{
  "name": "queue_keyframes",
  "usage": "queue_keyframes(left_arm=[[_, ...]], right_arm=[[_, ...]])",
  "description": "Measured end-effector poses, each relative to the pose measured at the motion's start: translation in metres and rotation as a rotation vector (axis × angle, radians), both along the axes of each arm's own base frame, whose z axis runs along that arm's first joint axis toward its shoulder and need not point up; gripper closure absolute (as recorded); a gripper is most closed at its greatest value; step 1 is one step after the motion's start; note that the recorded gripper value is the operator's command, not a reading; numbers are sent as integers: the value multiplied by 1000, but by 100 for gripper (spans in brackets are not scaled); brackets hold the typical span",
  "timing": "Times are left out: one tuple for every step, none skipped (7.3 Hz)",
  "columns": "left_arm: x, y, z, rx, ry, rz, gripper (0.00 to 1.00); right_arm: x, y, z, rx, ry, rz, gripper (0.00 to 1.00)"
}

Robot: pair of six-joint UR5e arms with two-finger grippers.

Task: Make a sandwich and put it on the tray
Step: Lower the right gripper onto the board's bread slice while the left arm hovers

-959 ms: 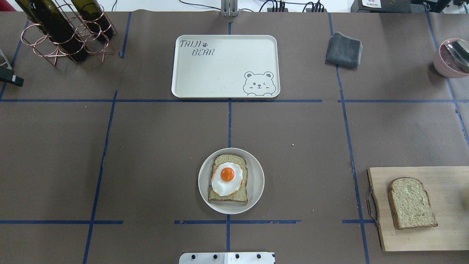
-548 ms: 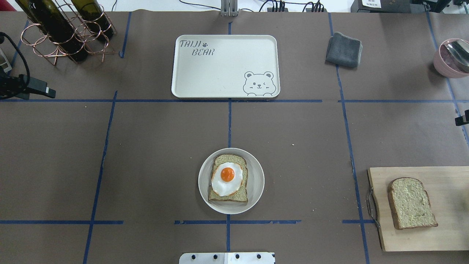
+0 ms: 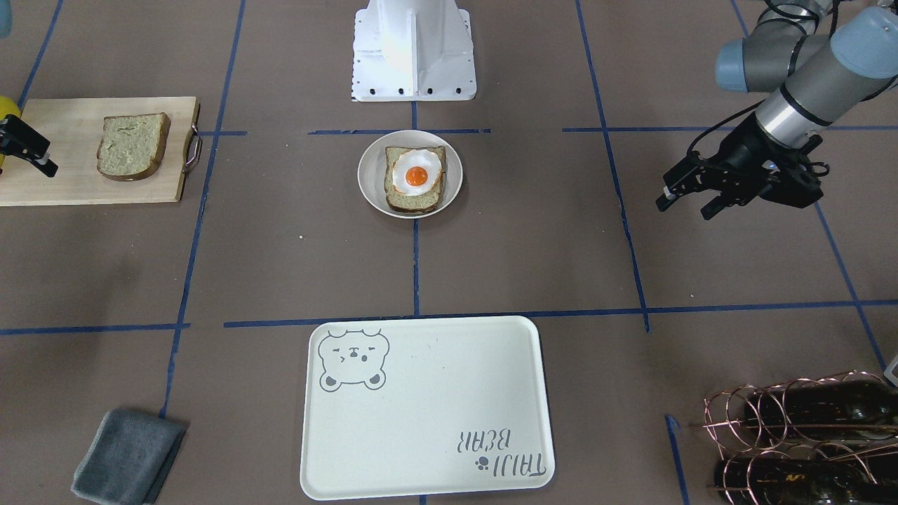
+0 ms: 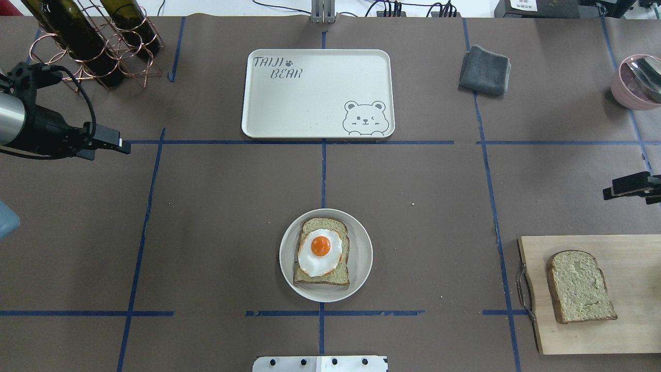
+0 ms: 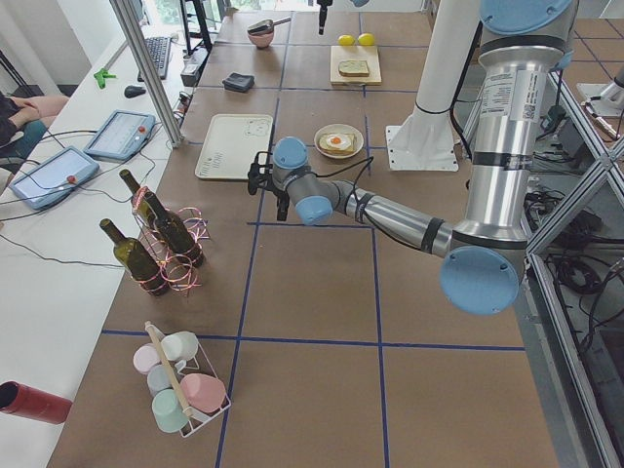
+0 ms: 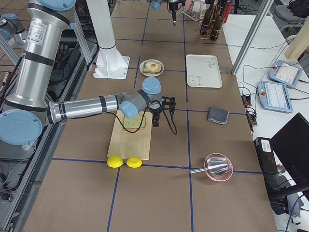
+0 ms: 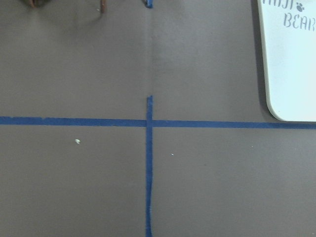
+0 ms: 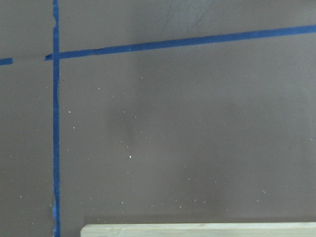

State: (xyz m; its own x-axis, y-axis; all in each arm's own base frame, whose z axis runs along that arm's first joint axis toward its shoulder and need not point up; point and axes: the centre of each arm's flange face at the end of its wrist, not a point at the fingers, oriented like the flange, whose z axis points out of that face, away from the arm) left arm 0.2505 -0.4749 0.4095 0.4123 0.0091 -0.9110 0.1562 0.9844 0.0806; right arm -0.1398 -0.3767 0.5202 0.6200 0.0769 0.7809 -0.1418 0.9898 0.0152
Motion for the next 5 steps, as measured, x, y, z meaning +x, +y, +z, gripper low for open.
queue_keyframes(left_arm=[[14,3,-11,-14,13,-3,0],[31,8,-18,-19,15,-11,0],[48,16,-24,-14,11,-17,0],[63,26,-29,-10,11,-16,0],[75,36,-34,-18,16,-12,0]], right_arm=[[-26,18,2,-7,2,28,0],[-40,37,8,-11,-2,34,0],[-46,52,13,-12,-7,21,0],[-49,63,18,-15,-9,2,0],[-47,75,25,-19,-7,-17,0]])
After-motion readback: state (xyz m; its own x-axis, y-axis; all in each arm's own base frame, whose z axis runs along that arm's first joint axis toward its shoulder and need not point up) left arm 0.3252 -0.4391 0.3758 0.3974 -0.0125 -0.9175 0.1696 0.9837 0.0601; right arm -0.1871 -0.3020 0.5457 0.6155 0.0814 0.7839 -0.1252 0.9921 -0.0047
